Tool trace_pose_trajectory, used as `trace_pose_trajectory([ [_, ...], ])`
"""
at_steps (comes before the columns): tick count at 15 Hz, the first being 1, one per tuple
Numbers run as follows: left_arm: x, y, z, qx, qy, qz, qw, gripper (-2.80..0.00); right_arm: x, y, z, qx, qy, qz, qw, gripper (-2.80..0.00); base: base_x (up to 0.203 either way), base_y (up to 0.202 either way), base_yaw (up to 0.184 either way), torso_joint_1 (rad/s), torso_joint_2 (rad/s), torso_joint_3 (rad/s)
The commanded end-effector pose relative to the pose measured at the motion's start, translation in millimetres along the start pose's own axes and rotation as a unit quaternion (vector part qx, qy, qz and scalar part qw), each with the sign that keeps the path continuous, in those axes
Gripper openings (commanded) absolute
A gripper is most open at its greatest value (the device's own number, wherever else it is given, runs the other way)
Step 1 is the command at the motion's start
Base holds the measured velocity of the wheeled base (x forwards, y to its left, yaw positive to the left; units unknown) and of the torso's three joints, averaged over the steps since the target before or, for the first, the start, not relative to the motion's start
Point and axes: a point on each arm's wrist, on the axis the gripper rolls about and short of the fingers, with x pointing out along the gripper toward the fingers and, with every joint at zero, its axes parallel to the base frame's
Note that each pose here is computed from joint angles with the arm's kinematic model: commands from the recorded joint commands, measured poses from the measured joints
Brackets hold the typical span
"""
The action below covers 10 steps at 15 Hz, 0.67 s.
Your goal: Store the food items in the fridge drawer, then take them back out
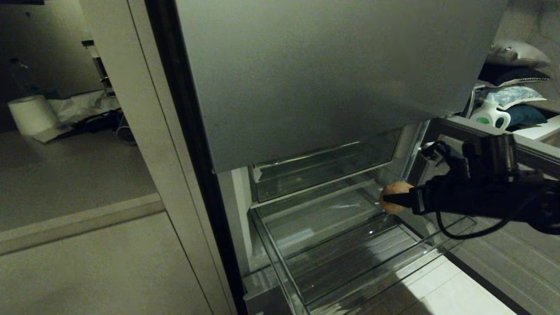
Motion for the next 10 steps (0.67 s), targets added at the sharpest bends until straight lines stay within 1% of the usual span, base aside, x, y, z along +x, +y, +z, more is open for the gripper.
trace_pose_trajectory([
  [1,0,0.0,0,0.000,0.001,0.000,1.0000,-2.80,-60,14,6,-0.012,-0.059,-0.006,0.998,-2.80,0.000,0.000,0.000,0.000,0.00,0.000],
  [4,0,0.0,0,0.000,0.001,0.000,1.0000,-2.80,-128,29,0,-0.018,-0.102,-0.022,0.994,-2.80,0.000,0.000,0.000,0.000,0.00,0.000],
  [6,0,0.0,0,0.000,0.001,0.000,1.0000,-2.80,-173,39,-11,-0.016,-0.110,-0.035,0.993,-2.80,0.000,0.000,0.000,0.000,0.00,0.000],
  [7,0,0.0,0,0.000,0.001,0.000,1.0000,-2.80,-196,45,-21,-0.013,-0.112,-0.049,0.992,-2.80,0.000,0.000,0.000,0.000,0.00,0.000],
  [8,0,0.0,0,0.000,0.001,0.000,1.0000,-2.80,-214,49,-30,-0.010,-0.115,-0.069,0.991,-2.80,0.000,0.000,0.000,0.000,0.00,0.000],
  [9,0,0.0,0,0.000,0.001,0.000,1.0000,-2.80,-231,51,-38,-0.005,-0.122,-0.107,0.987,-2.80,0.000,0.000,0.000,0.000,0.00,0.000],
  [10,0,0.0,0,0.000,0.001,0.000,1.0000,-2.80,-243,52,-43,0.003,-0.132,-0.163,0.978,-2.80,0.000,0.000,0.000,0.000,0.00,0.000],
])
